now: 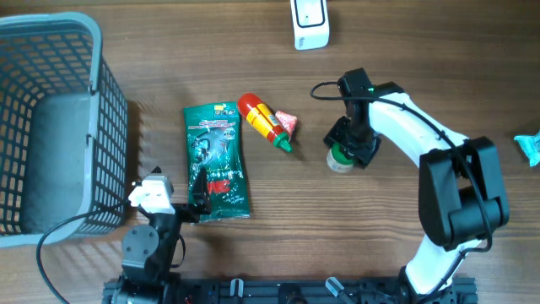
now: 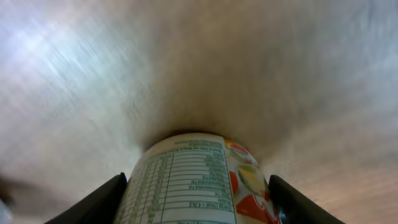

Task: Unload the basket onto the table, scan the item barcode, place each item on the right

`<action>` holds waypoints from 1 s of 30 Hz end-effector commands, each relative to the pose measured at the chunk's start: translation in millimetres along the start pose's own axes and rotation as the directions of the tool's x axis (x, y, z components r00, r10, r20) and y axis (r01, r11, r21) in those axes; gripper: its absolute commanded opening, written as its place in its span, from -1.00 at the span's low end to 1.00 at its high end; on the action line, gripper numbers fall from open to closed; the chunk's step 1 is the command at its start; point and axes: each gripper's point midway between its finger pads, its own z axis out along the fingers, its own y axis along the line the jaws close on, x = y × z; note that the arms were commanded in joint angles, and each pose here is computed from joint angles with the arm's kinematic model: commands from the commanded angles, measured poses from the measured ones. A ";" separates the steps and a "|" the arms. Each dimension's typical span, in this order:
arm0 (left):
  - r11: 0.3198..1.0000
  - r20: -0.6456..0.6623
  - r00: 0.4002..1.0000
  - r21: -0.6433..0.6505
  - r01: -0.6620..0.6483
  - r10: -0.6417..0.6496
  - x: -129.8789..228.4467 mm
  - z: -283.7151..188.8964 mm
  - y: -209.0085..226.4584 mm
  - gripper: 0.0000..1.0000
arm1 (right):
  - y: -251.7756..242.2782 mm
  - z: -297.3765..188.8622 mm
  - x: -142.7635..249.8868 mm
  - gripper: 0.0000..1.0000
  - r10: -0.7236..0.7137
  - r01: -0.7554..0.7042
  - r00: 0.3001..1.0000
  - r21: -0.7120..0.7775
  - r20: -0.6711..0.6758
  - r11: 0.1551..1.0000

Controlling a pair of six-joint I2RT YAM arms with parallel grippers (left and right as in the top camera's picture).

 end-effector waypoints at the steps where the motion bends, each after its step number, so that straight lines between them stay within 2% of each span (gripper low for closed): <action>1: 1.000 0.001 1.000 0.005 -0.019 0.019 0.7 0.2 -0.4 1.00 | 10.1 -22.1 10.9 0.11 -0.102 0.093 0.988 -0.078 -0.112 0.993; 8: 1.000 0.001 1.000 0.005 -0.019 0.019 0.7 0.2 -0.4 1.00 | 26.7 -45.1 69.6 0.06 -0.155 0.082 0.920 -0.212 -0.359 0.974; 11: 1.000 0.001 1.000 0.005 -0.019 0.019 0.7 0.2 -0.4 1.00 | 39.4 -44.6 94.7 0.07 -0.132 0.054 0.904 -0.197 -0.407 0.979; 21: 1.000 0.001 1.000 0.005 -0.019 0.019 0.7 0.2 -0.4 1.00 | 65.2 -29.8 176.1 0.05 -0.167 0.131 0.882 -0.111 -0.441 0.985; 30: 1.000 0.000 1.000 0.005 -0.019 0.019 0.8 0.2 -0.5 1.00 | 90.2 -29.1 203.4 0.00 -0.197 0.125 0.862 -0.181 -0.467 0.976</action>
